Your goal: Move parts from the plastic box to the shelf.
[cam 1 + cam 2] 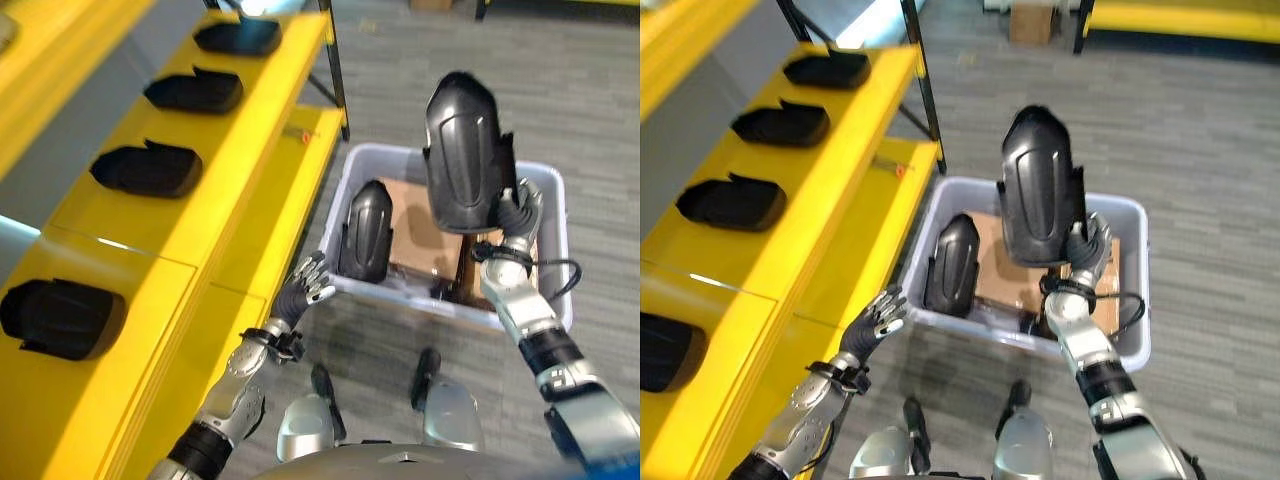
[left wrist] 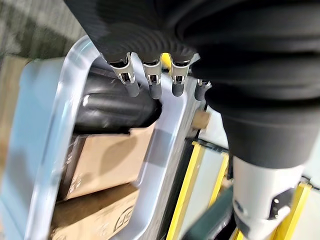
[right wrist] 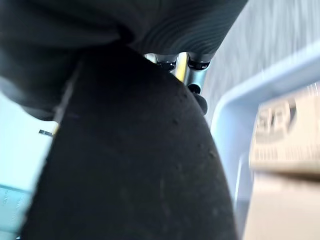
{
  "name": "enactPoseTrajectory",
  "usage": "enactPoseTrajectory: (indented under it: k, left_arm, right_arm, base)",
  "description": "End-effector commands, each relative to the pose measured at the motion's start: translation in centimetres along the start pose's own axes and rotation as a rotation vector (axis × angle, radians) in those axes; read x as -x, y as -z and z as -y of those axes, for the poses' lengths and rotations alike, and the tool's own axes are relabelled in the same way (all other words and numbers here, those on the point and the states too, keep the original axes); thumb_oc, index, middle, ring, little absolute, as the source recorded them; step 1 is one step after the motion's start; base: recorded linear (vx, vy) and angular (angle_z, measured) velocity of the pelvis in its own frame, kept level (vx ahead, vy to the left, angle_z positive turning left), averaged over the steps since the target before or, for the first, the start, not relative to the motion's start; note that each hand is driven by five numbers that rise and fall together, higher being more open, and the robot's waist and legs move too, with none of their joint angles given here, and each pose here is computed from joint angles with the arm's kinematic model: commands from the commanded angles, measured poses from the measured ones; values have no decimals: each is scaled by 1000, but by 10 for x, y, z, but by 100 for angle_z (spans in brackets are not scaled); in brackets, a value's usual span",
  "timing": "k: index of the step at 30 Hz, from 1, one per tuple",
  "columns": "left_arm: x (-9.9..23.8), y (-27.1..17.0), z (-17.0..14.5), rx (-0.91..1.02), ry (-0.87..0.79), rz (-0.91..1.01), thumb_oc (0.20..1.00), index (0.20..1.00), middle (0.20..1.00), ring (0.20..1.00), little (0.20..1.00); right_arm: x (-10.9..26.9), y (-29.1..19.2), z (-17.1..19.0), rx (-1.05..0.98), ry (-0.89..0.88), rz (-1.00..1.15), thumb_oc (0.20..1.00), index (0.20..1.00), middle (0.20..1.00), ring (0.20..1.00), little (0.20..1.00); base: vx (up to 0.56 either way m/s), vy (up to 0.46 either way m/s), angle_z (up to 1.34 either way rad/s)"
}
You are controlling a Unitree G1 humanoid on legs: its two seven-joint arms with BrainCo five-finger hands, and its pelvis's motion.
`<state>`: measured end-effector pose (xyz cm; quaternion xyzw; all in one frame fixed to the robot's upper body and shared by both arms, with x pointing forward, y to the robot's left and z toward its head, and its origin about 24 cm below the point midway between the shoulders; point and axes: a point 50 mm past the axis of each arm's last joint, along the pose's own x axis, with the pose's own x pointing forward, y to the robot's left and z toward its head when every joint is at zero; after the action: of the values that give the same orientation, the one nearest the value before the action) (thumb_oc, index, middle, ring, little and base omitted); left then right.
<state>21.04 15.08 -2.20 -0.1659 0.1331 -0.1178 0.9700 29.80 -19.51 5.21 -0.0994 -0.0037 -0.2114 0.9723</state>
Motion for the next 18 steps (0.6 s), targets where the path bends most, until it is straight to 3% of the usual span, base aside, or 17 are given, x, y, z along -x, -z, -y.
enactPoseTrajectory:
  k: [1, 9, 18]
  left_arm:
    - [-7, -29, 3, -77, 26, 122, 1000, 1000, 1000, 1000, 1000]
    - [5, -26, -13, -149, -43, 86, 1000, 1000, 1000, 1000, 1000]
    - [9, -39, -26, -205, -25, 86, 1000, 1000, 1000, 1000, 1000]
  right_arm:
    - [-4, -44, -30, -179, -309, 137, 200, 200, 200, 200, 200]
    - [52, -18, -70, -232, -706, -8, 200, 200, 200, 200, 200]
    - [72, -5, -72, -264, -717, -80, 200, 200, 200, 200, 200]
  base:
    - [83, 168, 5]
    - [-3, 202, 14]
    - [-84, 182, 10]
